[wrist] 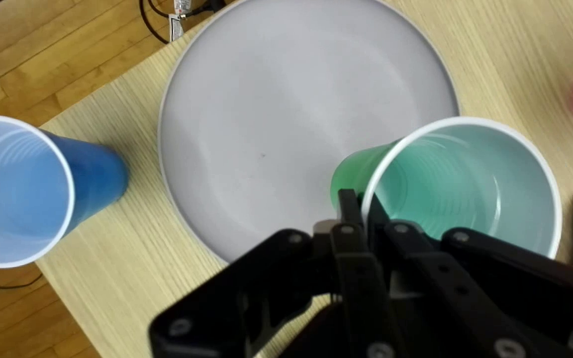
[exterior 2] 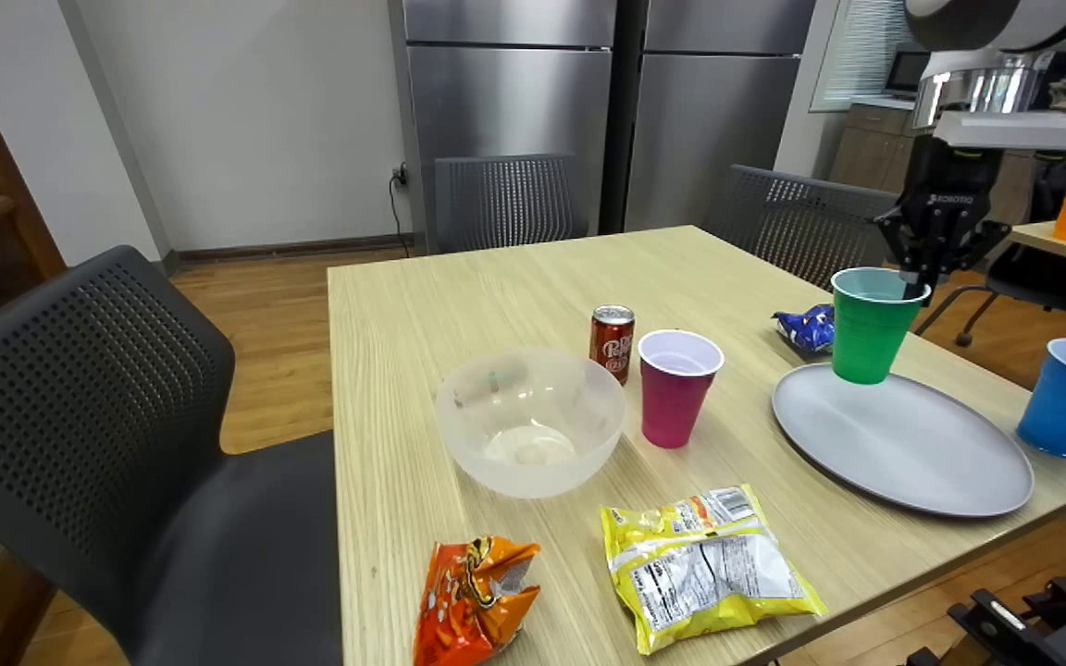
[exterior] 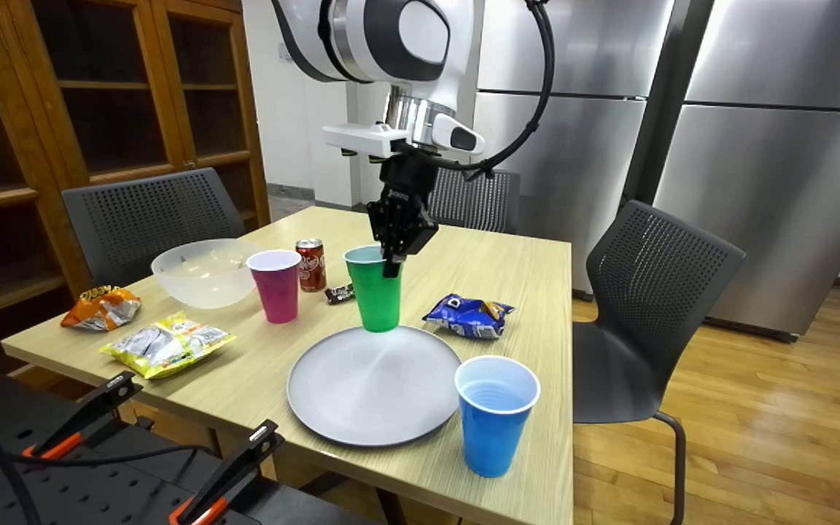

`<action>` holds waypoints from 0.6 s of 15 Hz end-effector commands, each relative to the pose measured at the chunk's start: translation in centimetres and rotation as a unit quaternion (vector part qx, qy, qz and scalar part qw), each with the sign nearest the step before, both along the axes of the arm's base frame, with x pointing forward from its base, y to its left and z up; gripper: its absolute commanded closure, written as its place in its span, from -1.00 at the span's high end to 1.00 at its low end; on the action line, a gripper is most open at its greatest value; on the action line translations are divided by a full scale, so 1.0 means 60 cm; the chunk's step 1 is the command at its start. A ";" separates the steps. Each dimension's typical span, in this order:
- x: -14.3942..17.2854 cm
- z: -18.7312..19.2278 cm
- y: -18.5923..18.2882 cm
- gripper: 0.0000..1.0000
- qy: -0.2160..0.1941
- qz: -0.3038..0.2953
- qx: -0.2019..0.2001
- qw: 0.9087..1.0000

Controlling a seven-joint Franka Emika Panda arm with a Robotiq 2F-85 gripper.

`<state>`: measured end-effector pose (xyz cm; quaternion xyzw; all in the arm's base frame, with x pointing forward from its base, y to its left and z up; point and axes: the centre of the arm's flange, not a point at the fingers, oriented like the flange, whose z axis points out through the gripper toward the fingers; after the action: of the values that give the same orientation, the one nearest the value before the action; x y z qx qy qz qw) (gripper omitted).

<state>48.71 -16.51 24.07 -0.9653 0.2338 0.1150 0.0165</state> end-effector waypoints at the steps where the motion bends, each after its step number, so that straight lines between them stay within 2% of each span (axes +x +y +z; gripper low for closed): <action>1: 0.036 -0.012 -0.021 -0.97 0.010 -0.054 -0.008 0.998; 9: 0.067 -0.053 -0.037 -0.97 0.033 -0.101 -0.025 0.994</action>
<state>51.23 -18.21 21.38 -0.9429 0.3091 0.1237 -0.0044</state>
